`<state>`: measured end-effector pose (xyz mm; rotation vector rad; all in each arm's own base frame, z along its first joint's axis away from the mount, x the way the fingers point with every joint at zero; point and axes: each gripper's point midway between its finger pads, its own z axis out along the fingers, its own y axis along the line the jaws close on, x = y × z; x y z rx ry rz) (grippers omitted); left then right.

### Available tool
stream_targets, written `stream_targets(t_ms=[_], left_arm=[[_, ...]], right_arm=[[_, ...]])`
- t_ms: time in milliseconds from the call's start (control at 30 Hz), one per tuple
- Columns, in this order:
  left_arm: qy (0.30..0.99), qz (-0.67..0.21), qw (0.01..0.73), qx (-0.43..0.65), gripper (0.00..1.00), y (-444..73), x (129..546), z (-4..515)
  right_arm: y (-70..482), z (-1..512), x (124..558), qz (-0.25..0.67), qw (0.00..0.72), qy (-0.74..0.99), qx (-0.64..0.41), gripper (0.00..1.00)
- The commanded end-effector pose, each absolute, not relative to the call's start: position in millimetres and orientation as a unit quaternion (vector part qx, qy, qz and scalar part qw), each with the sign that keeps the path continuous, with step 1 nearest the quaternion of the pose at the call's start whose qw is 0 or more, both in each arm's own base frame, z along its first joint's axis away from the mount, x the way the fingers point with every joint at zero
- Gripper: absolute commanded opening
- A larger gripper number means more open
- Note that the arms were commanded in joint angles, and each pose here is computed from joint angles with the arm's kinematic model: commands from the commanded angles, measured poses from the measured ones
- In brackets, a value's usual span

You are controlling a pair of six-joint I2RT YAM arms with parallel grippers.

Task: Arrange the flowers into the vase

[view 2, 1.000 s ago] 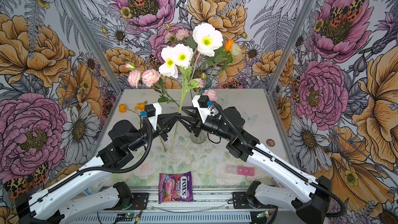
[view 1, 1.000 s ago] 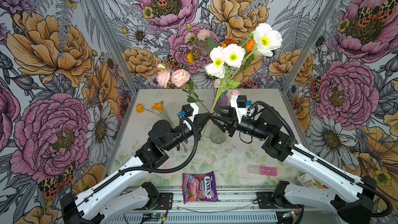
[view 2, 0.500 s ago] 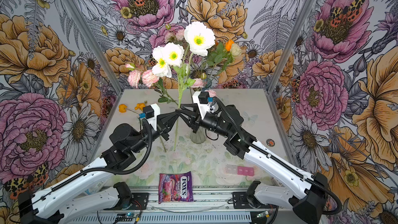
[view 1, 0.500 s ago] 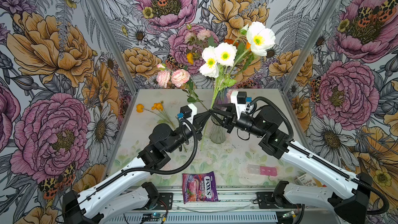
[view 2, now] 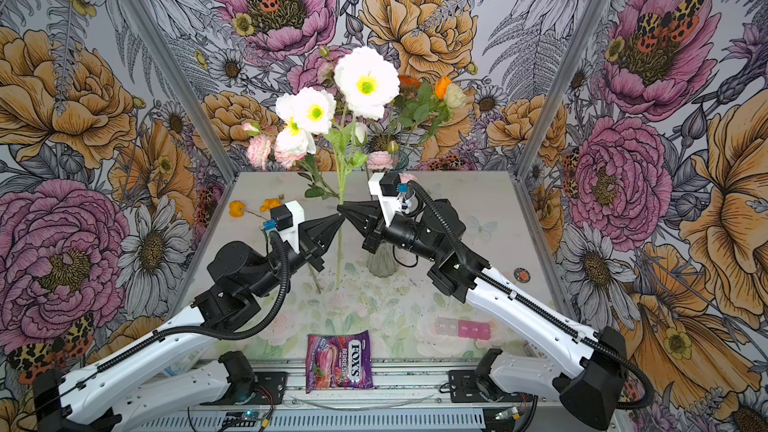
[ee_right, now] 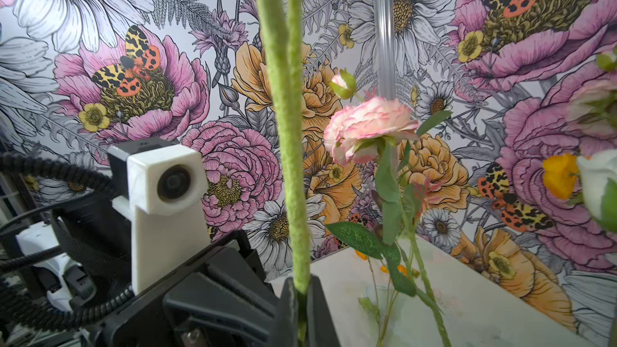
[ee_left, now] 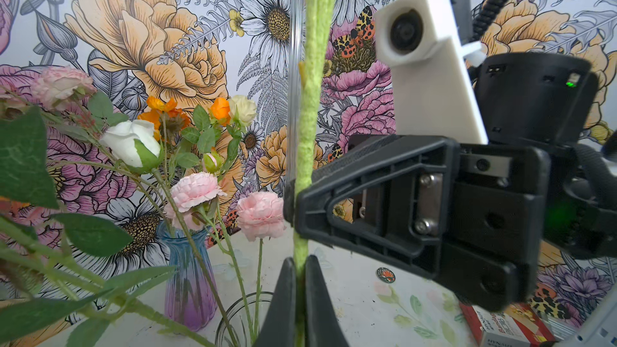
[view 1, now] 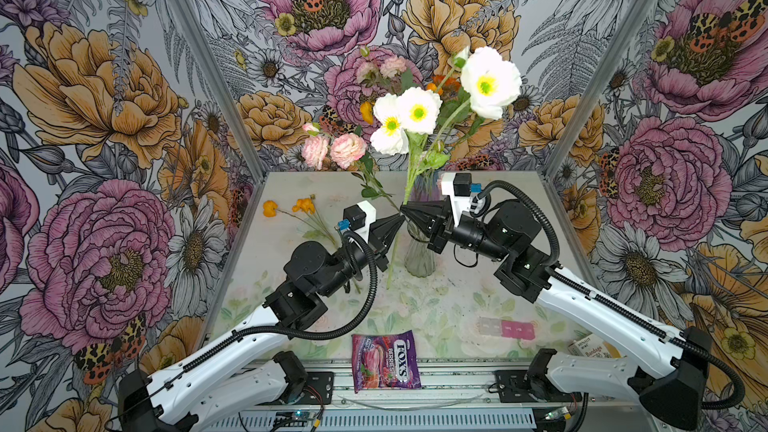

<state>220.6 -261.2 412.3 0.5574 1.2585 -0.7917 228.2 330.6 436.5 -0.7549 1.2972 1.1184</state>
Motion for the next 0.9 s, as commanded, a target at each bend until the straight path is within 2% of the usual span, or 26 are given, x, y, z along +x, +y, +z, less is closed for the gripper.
stream_targets(t_ms=[0, 67, 233, 533, 867], left_arm=[[0.569, -0.349, 0.706, 0.235, 0.08, -254.8, 221.6, 410.8], [0.571, -0.344, 0.709, 0.229, 0.24, -251.4, 222.5, 410.2], [0.574, -0.33, 0.714, 0.229, 0.97, -242.1, 219.7, 408.7], [0.587, -0.327, 0.669, 0.317, 0.99, -236.5, 203.8, 391.5], [0.616, -0.329, 0.631, 0.339, 0.99, -231.1, 218.7, 363.8]], right_arm=[[330.6, 458.1, 221.2, 0.494, 0.605, 0.53, -0.331, 0.0], [330.0, 458.8, 220.7, 0.494, 0.606, 0.528, -0.331, 0.0], [325.6, 459.4, 219.7, 0.485, 0.615, 0.527, -0.33, 0.0], [278.9, 469.0, 243.0, 0.383, 0.683, 0.543, -0.303, 0.0], [229.9, 484.4, 267.1, 0.248, 0.746, 0.562, -0.257, 0.0]])
